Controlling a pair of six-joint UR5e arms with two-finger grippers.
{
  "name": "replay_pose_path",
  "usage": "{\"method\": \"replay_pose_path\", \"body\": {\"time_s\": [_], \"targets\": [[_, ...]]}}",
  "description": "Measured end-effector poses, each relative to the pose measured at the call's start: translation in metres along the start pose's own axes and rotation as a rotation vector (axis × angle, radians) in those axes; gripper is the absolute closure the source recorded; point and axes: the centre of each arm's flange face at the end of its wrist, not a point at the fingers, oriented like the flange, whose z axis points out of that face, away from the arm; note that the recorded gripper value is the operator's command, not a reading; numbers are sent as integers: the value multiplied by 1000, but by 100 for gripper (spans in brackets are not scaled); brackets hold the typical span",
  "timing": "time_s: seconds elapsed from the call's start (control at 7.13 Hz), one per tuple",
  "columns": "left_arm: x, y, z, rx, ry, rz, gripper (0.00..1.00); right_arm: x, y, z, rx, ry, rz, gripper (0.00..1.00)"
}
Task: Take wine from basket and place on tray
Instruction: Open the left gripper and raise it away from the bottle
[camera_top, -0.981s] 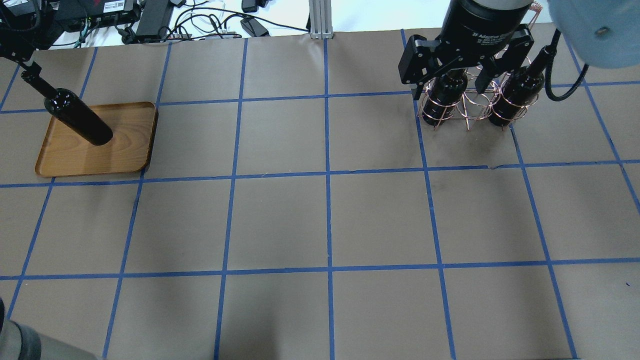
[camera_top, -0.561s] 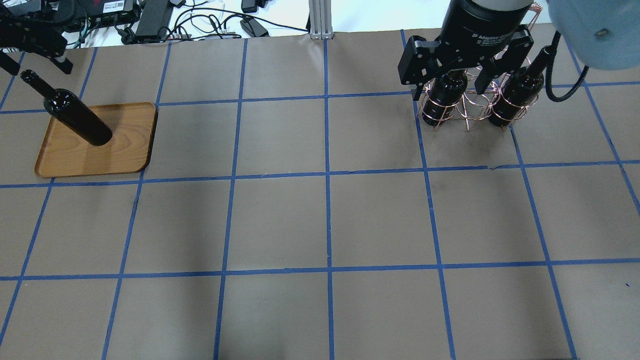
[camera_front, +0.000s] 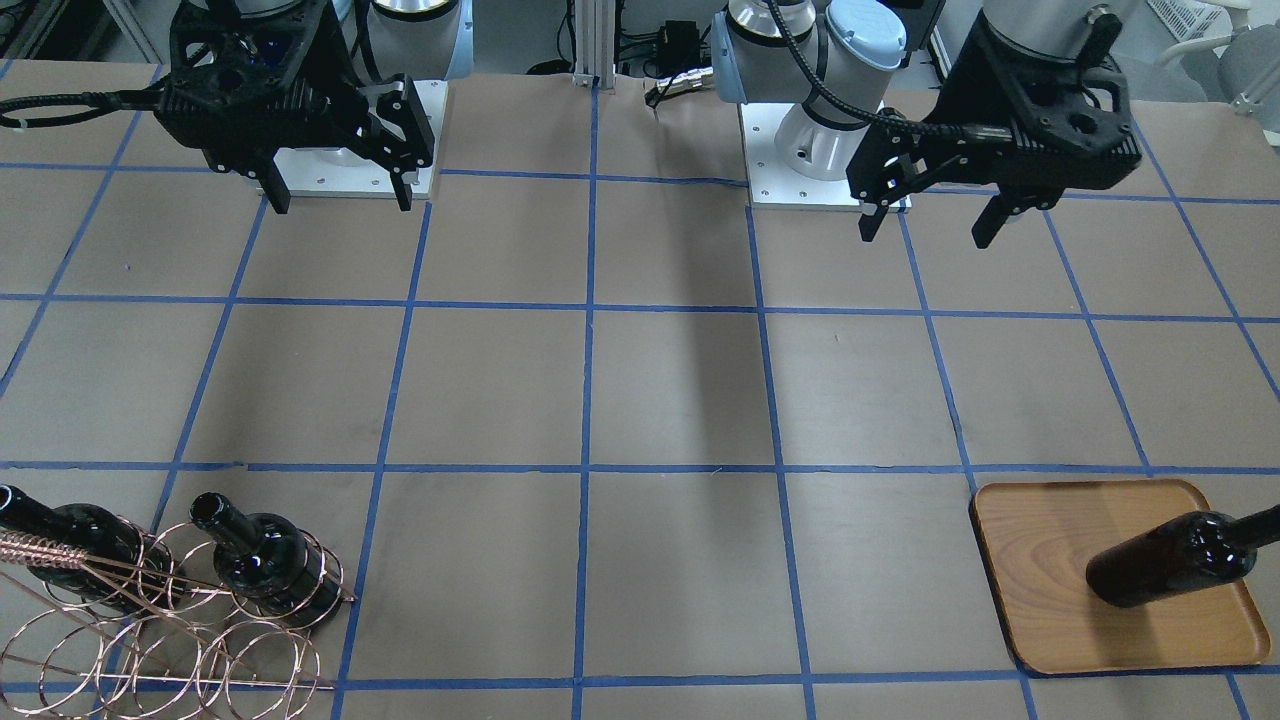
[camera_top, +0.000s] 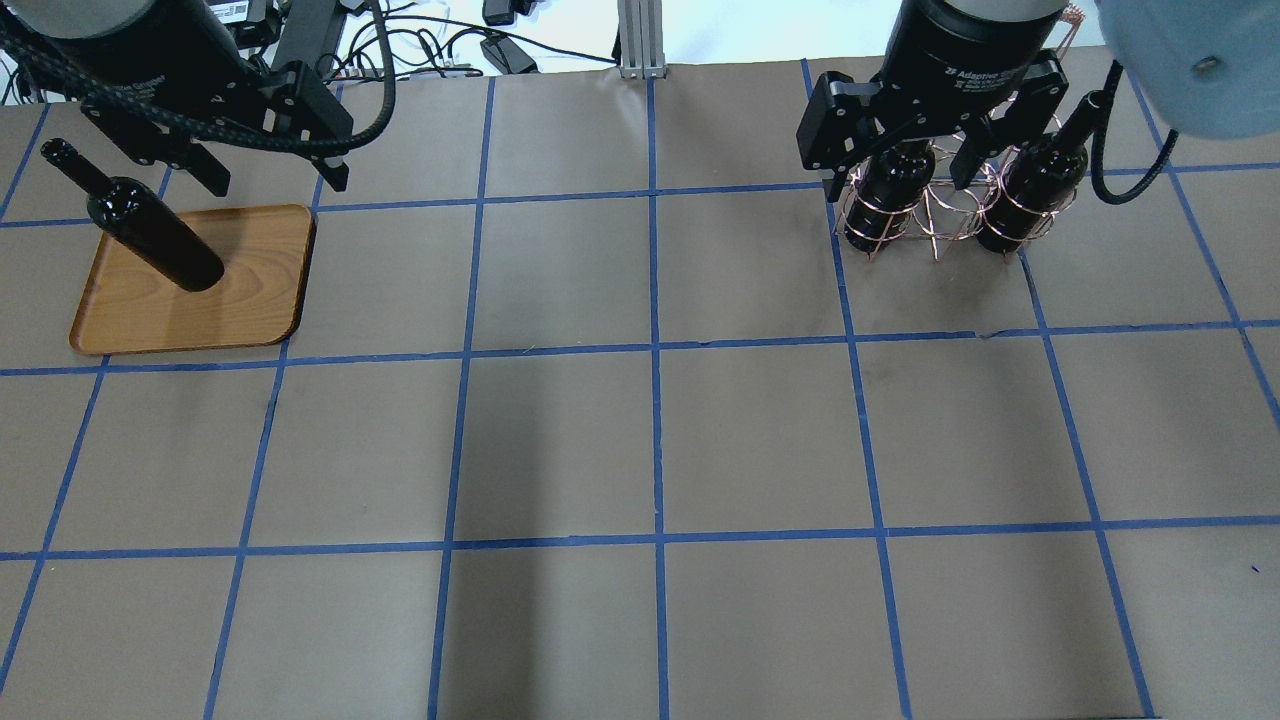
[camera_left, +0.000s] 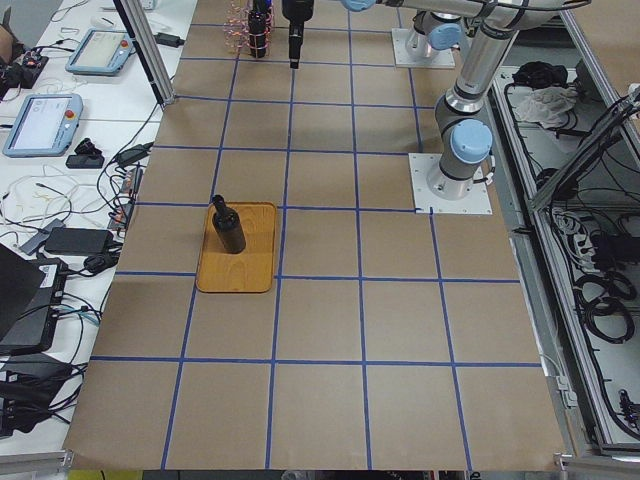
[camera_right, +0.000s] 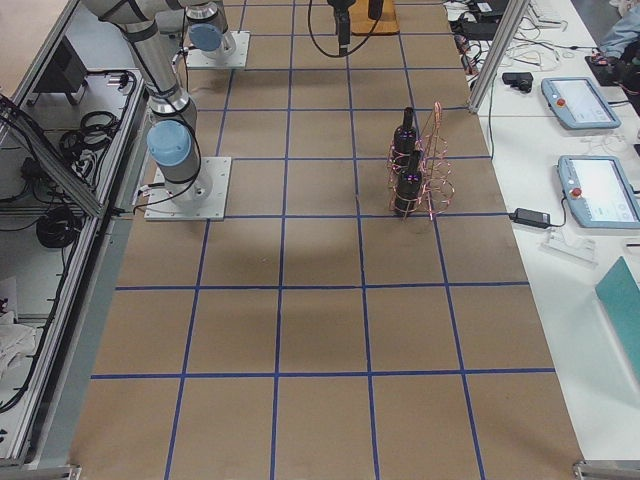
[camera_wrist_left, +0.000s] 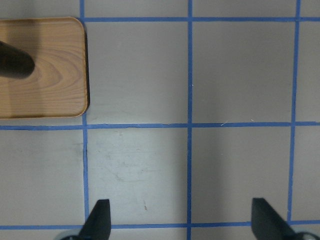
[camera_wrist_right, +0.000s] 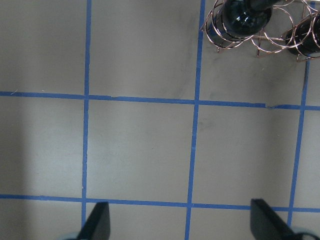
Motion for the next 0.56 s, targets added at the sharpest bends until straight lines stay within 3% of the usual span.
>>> {"method": "replay_pose_path", "body": {"time_s": [0.56], "targets": [[7,8,4,-8,0,11,0,0,0,0,-2,0,0,0]]}}
